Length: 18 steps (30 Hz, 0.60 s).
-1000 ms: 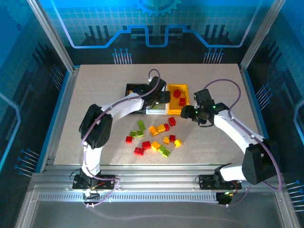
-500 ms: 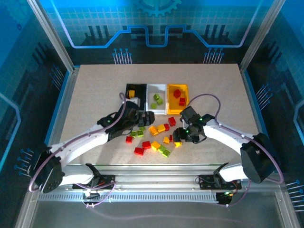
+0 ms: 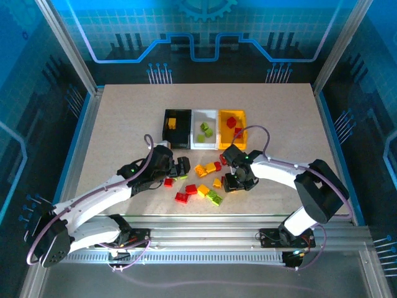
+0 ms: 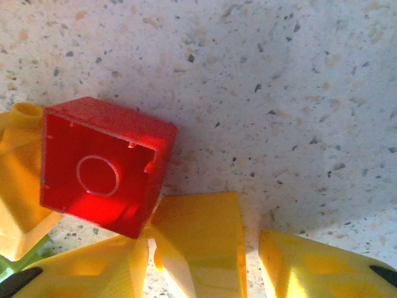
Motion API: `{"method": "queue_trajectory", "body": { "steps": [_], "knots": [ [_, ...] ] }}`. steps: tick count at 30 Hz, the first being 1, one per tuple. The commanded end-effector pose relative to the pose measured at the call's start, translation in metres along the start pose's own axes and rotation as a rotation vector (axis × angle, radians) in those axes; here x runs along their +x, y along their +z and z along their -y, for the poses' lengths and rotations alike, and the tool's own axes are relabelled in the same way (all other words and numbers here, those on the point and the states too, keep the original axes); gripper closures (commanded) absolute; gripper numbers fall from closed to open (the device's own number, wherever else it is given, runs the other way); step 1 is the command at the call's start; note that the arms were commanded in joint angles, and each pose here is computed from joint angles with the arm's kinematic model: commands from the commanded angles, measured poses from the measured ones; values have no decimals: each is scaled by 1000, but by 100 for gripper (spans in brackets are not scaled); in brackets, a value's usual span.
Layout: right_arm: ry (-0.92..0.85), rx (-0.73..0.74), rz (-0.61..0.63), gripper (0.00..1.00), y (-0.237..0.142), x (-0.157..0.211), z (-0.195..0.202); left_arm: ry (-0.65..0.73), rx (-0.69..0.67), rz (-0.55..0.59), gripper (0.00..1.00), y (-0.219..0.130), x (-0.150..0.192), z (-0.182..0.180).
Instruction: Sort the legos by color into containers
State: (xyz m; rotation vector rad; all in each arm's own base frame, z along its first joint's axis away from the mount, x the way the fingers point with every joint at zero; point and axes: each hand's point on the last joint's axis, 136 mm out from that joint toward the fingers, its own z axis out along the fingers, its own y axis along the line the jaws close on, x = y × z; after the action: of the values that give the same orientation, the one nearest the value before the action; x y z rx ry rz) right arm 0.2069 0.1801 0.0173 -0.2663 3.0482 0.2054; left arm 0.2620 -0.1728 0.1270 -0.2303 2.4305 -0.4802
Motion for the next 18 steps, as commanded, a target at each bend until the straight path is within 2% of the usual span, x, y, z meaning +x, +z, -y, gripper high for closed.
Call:
{"method": "queue_trajectory", "body": {
  "steps": [1, 6, 10, 14, 18],
  "knots": [
    [-16, 25, 26, 50, 1, -8, -2, -19, -40, 13, 1, -2, 1, -11],
    [-13, 33, 30, 61, 0, -9, -1, -16, -51, 10, 1, -2, 0, -12],
    [-11, 37, 56, 66, -12, -9, 1, -15, -69, 13, 1, -4, 0, -18],
    [-20, 37, 90, 70, -32, -9, 3, -24, -82, 28, 1, -7, -1, -24],
    [-50, -30, 195, 71, -75, -37, -18, -36, -103, 44, 1, -10, -2, -32]
  ]
}}
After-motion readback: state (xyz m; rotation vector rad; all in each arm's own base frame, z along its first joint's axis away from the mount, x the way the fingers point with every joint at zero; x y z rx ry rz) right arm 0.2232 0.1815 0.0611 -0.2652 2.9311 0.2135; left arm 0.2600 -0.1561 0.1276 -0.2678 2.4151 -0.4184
